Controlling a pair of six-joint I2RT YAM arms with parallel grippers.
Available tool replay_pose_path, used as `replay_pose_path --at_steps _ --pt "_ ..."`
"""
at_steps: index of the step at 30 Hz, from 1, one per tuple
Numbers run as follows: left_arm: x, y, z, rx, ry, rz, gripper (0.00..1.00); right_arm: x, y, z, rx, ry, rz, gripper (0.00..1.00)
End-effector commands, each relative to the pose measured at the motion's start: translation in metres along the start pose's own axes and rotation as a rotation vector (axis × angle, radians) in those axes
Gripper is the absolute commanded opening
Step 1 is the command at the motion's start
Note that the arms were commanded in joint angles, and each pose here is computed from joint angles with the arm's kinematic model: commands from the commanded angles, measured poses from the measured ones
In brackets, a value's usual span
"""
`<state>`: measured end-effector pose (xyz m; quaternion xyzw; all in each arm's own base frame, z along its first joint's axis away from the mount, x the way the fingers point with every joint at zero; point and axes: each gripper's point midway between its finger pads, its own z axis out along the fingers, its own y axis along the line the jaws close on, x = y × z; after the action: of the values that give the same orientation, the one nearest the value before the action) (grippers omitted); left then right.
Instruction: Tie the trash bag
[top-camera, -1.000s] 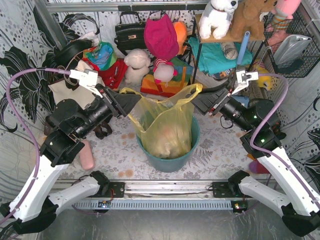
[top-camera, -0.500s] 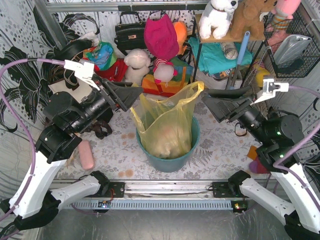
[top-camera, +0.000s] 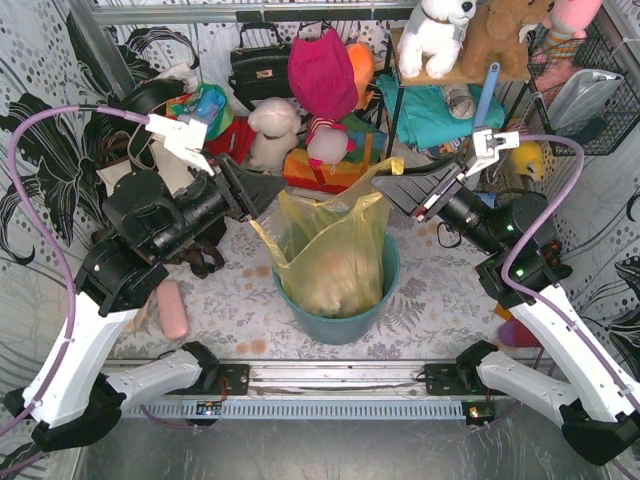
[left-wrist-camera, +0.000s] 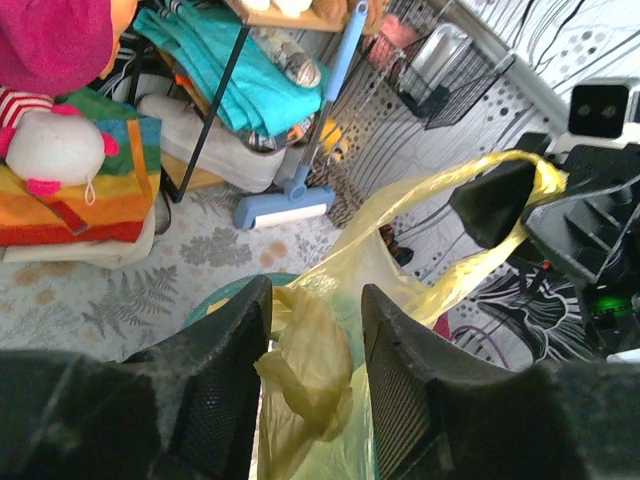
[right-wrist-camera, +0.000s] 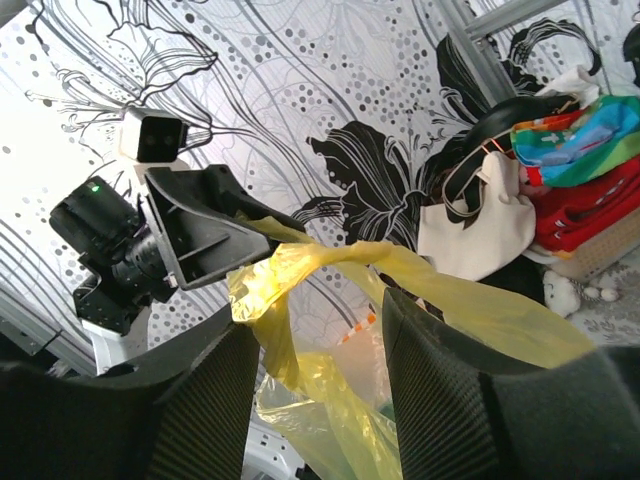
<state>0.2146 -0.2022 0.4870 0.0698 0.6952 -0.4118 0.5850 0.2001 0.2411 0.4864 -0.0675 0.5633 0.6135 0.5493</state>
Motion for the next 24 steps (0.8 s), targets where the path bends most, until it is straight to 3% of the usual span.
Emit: replay_pose_path --at_steps 1,7,17,21,24 --pt "-0.01 -0.004 -0.007 -0.003 -0.012 0.022 0.48 -0.017 0.029 0.005 -0.121 -0.05 -0.01 0.5" --pt "-0.016 0.005 -0.023 -0.078 -0.004 0.042 0.46 -0.02 0.029 0.009 -0.124 -0.053 -0.029 0.47" --pt "-0.009 -0.002 -0.015 -0.043 0.067 0.057 0.38 -0.021 0.026 0.012 -0.109 -0.054 -0.037 0.46" --pt "-0.003 0.004 -0.017 -0.082 0.123 0.072 0.49 -0.021 0.024 0.012 -0.102 -0.056 -0.04 0.46" --pt "0.001 0.008 -0.019 -0.107 0.152 0.082 0.52 -0.021 0.024 0.013 -0.1 -0.054 -0.04 0.46"
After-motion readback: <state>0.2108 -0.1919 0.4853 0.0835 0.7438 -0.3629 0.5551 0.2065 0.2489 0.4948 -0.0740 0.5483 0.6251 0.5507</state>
